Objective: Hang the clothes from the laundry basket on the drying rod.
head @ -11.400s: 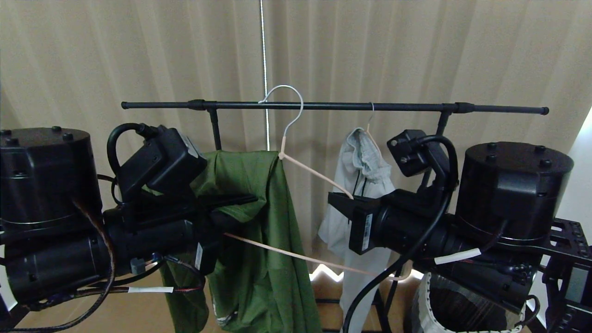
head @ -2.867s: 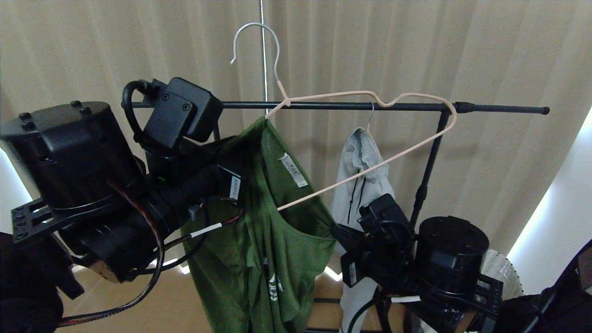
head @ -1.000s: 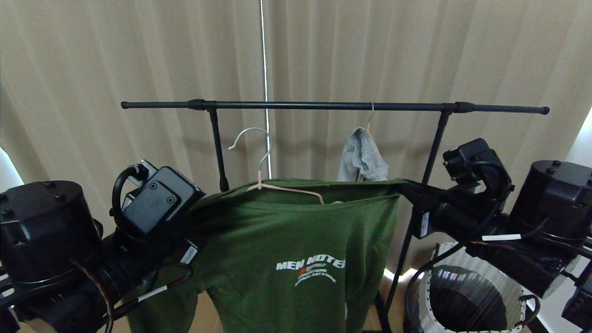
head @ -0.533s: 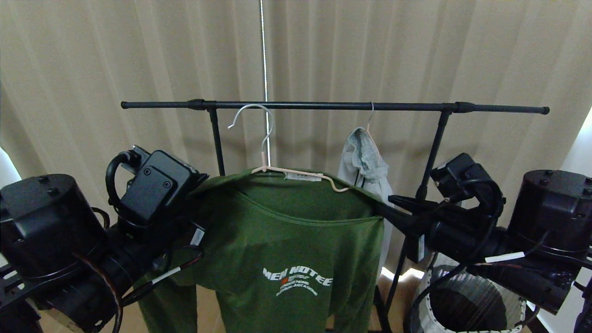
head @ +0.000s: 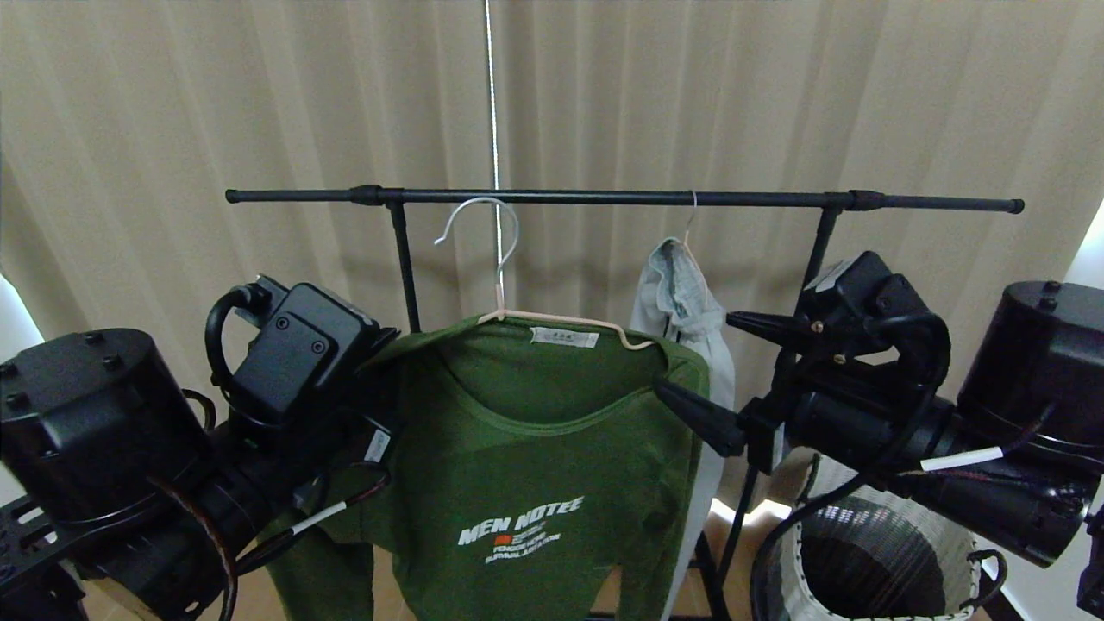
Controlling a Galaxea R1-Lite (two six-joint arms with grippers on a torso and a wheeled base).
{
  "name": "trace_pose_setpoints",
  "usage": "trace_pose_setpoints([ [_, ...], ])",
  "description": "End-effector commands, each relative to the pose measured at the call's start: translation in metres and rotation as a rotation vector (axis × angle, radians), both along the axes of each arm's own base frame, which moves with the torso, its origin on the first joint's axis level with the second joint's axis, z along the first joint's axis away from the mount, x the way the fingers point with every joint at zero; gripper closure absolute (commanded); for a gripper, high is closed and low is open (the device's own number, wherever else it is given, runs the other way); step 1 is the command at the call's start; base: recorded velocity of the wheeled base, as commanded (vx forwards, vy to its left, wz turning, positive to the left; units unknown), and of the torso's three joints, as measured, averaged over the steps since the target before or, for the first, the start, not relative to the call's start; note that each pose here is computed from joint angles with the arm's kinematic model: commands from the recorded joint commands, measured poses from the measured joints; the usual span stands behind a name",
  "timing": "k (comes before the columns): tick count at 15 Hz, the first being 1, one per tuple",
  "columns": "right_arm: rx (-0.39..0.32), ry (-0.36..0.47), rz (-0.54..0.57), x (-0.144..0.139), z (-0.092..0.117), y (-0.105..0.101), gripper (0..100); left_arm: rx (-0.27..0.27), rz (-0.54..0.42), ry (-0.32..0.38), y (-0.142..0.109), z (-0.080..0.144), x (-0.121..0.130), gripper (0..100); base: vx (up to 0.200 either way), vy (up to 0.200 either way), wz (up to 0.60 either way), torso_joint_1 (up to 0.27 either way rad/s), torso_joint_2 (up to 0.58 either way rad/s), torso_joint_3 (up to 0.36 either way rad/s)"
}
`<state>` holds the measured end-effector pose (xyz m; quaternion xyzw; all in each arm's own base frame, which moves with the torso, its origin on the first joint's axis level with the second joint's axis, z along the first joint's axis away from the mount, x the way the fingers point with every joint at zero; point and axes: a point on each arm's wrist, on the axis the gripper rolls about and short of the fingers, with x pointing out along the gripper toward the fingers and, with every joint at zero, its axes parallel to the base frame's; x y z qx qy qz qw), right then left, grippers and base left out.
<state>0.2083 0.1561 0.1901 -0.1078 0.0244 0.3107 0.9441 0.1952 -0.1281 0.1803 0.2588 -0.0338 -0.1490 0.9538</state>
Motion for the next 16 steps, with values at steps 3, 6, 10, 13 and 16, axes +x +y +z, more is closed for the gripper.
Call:
trace_pose_setpoints([
  [3,-0.051,-0.052,0.004,0.019,0.003,0.014,0,-0.017,-0.049,-0.034,-0.009,0.004,-0.006,100,0.0,0.0,0.0,0.0,0.0,0.0],
  [6,-0.07,-0.086,-0.004,0.034,0.007,0.022,0,-0.014,-0.084,-0.036,-0.015,0.003,-0.012,100,0.0,0.0,0.0,0.0,0.0,0.0],
  [10,-0.074,-0.117,-0.019,0.043,0.013,0.023,0,0.007,-0.095,-0.028,-0.015,0.0,-0.014,100,0.0,0.0,0.0,0.0,0.0,0.0],
  [13,-0.085,-0.114,-0.011,0.042,0.01,0.024,0,0.011,-0.132,-0.027,-0.019,-0.001,-0.018,100,0.0,0.0,0.0,0.0,0.0,0.0],
  [16,-0.088,-0.11,0.001,0.04,0.008,0.027,0,0.012,-0.164,-0.031,-0.022,-0.001,-0.02,100,0.0,0.0,0.0,0.0,0.0,0.0],
])
